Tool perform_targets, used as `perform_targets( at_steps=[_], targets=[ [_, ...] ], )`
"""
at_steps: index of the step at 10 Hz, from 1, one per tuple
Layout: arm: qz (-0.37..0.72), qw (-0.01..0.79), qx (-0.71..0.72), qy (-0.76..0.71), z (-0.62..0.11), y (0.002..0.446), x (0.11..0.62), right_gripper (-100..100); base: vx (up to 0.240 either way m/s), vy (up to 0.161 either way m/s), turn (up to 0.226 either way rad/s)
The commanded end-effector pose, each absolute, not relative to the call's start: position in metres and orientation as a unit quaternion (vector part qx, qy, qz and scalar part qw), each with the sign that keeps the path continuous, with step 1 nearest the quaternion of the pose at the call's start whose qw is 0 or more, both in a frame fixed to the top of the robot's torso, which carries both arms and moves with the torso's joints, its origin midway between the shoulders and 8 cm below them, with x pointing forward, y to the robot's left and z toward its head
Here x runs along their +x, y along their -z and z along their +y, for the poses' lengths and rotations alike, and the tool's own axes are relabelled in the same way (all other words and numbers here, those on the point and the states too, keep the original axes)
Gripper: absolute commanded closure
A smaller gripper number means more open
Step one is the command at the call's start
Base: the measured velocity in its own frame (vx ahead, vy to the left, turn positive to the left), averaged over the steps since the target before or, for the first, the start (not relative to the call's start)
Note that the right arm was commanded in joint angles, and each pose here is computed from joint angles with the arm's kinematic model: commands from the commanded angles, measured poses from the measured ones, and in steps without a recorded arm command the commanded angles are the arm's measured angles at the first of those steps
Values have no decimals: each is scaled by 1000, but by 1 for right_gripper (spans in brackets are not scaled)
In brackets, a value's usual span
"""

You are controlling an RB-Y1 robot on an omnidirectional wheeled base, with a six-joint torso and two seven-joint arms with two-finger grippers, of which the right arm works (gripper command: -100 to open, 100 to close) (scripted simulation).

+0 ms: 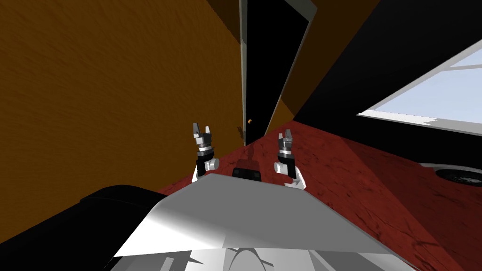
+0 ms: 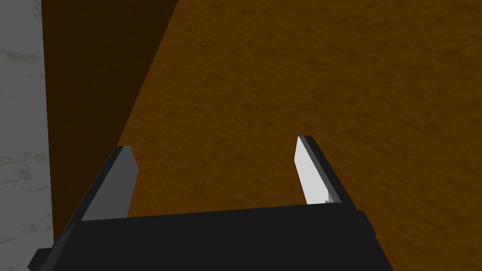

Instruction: Pull the door open

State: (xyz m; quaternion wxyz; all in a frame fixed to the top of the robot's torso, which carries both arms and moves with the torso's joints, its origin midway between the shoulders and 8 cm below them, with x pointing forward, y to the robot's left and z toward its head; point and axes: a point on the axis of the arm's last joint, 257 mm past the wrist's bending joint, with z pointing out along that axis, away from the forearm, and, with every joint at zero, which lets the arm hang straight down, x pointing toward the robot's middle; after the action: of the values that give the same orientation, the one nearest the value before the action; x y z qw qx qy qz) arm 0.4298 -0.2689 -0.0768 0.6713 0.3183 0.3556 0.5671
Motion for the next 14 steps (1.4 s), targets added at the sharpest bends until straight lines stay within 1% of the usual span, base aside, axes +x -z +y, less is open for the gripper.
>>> perform_targets(
  at_steps=[1,3,6,9,12,14],
  targets=[
    [361,667,321,-567,-270,86,439,-100,66,-41,201],
    [369,662,328,-564,-271,99,445,-100,50,-48,81],
    [382,652,336,-562,-273,120,460,-100,83,-75,192],
    [390,647,344,-558,-274,134,466,-100,38,-46,81],
    [403,637,353,-554,-277,155,481,-100,50,-55,176],
    [409,632,360,-550,-279,167,486,-100,55,-57,84]
  ],
)
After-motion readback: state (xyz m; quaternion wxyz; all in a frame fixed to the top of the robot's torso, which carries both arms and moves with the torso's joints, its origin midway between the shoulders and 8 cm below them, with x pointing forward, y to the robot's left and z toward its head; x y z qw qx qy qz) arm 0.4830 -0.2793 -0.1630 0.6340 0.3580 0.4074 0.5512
